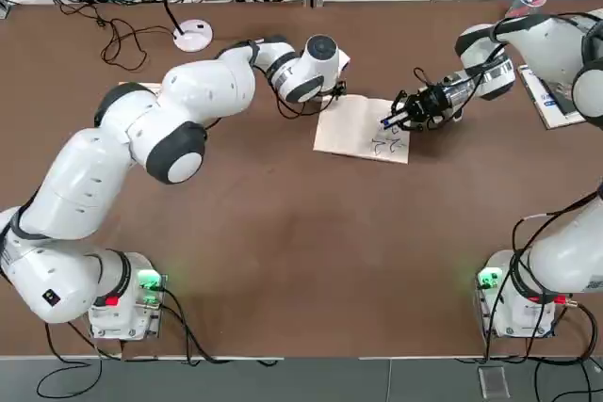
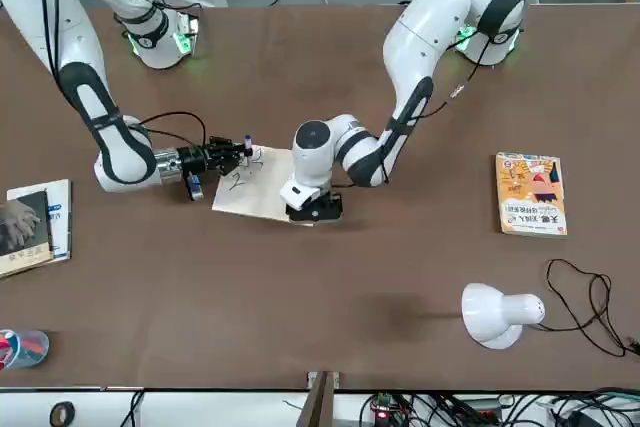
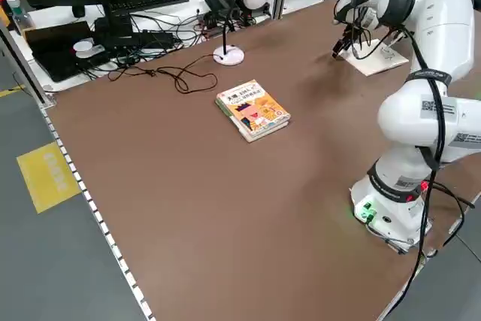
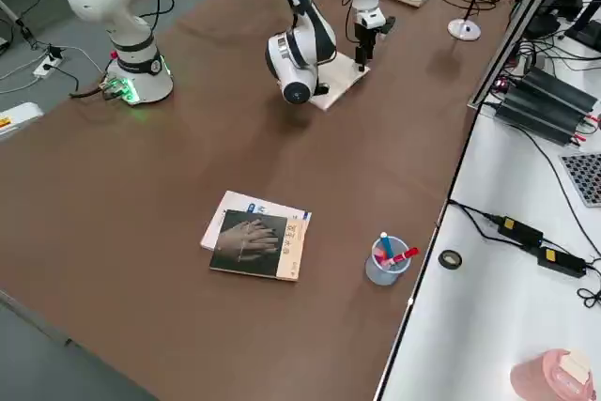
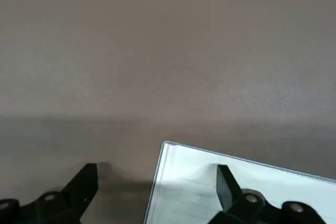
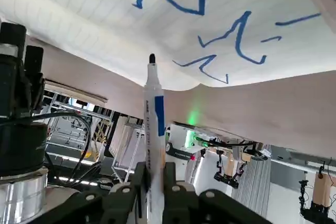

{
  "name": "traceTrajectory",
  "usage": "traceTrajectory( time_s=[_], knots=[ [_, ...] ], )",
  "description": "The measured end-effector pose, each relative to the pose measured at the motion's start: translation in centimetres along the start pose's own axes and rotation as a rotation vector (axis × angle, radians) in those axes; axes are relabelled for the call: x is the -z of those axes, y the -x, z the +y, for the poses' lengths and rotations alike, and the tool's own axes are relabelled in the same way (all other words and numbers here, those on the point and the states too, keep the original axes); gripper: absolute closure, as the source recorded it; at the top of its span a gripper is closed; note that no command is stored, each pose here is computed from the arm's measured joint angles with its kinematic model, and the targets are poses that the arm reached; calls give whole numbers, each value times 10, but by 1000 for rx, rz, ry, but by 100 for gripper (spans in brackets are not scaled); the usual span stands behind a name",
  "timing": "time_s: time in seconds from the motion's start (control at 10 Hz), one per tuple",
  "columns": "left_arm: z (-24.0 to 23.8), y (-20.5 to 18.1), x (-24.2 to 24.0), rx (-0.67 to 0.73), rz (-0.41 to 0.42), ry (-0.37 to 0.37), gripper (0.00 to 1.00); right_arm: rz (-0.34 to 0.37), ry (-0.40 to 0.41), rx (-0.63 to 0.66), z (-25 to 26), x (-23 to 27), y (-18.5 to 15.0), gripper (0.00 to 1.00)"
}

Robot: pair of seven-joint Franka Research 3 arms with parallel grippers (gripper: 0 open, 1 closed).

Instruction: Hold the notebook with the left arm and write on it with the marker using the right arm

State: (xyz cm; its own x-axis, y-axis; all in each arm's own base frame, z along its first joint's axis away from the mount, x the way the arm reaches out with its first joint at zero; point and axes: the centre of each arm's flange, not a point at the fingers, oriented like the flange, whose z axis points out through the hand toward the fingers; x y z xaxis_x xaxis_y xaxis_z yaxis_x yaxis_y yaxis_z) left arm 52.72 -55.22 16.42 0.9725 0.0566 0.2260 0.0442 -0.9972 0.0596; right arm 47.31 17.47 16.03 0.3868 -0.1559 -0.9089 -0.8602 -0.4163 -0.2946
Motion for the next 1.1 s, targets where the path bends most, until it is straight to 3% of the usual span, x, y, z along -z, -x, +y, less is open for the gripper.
traceTrajectory(
  time_s=[1.1],
  knots=[
    [0, 0, 0, 0, 0, -1, 0, 25, 14, -3, 11, -1, -7, 83]
  ],
)
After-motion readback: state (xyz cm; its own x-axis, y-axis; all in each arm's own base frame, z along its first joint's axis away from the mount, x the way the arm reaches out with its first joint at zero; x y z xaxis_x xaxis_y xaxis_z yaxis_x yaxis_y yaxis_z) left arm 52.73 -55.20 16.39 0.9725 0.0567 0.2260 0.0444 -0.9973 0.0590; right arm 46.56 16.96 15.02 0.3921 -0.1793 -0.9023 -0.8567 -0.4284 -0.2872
